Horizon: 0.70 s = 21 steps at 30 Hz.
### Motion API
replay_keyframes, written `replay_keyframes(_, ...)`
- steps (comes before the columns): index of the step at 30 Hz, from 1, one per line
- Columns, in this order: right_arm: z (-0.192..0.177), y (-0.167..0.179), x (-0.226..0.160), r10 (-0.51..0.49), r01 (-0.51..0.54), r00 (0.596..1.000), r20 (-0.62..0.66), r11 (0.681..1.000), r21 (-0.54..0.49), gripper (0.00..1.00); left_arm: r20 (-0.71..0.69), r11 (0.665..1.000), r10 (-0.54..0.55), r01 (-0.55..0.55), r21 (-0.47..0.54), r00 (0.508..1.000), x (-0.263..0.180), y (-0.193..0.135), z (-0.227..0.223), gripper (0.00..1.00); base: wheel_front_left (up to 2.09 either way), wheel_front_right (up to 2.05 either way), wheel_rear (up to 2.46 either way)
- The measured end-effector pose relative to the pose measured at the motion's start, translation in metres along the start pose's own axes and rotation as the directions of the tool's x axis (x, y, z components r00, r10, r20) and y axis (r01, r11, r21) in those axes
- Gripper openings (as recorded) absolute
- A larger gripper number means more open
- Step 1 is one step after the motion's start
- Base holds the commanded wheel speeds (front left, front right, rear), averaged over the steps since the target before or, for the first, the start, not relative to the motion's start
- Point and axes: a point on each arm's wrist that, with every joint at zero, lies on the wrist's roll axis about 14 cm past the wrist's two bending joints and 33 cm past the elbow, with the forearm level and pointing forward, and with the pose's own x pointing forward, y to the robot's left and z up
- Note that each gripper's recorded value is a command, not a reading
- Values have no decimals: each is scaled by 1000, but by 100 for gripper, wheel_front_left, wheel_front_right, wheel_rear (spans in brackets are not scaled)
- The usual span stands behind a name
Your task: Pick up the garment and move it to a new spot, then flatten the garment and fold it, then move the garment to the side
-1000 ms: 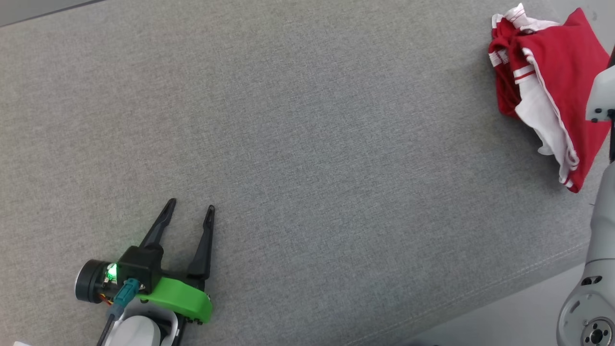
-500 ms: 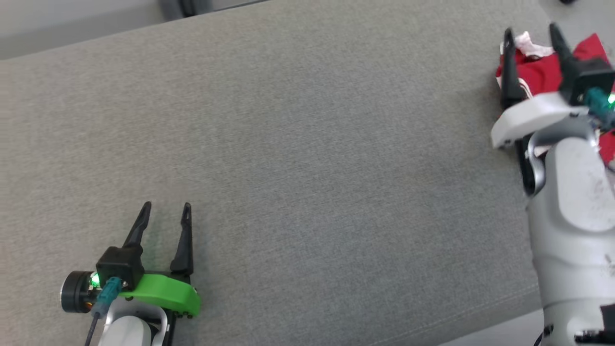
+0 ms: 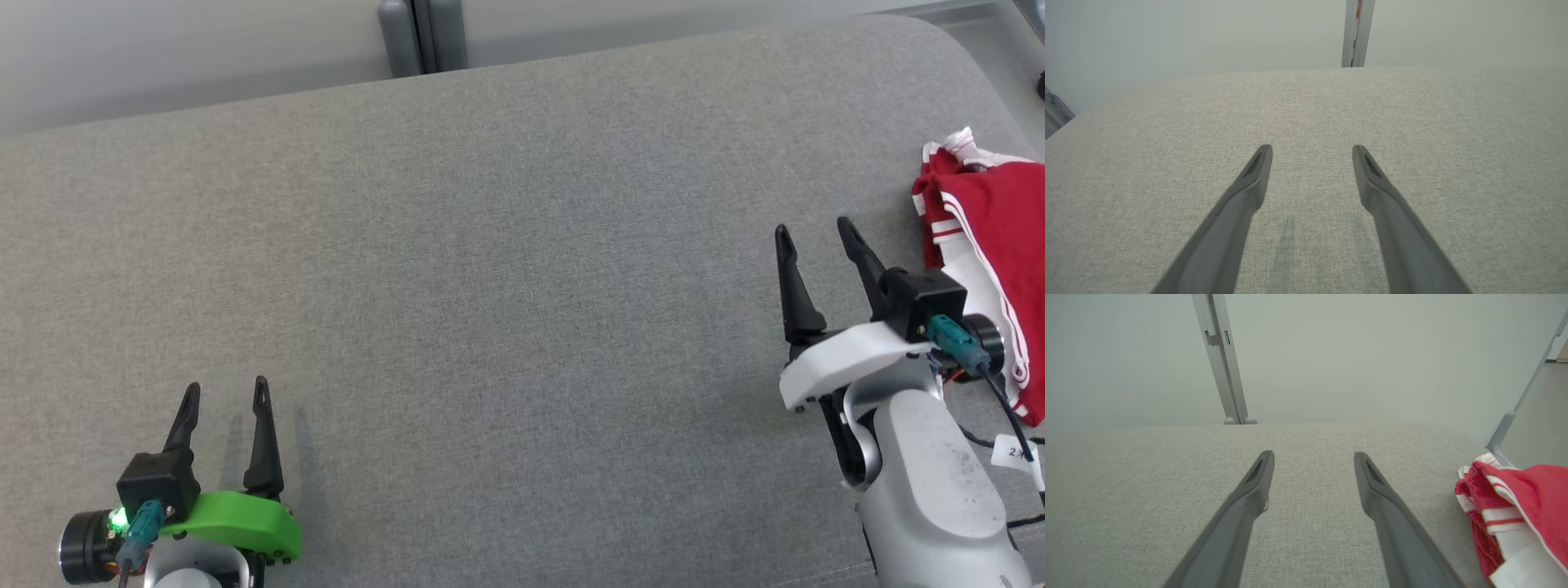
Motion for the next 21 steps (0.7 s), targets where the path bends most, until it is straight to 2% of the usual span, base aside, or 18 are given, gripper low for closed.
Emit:
replay_keyframes(6, -7, 3, -22, -9, 11, 1000, -18, 998, 68, 100, 21, 998, 66, -66, -10, 998, -20, 18, 7, 100, 0, 0, 0)
replay_keyframes(11, -18, 6, -43, -6, 10, 999, -53, 997, 75, 100, 23, 995, 97, -96, -39, 995, -38, 25, 6, 100, 0, 0, 0)
replay_keyframes(14, -23, 8, -56, 0, 5, 998, -70, 997, 74, 100, 23, 989, 117, -115, -92, 993, -51, 27, 4, 100, 0, 0, 0)
replay_keyframes(21, -19, 15, -69, 19, -14, 998, -66, 997, 70, 100, 45, 985, 126, -120, -124, 991, -68, 26, 8, 100, 0, 0, 0)
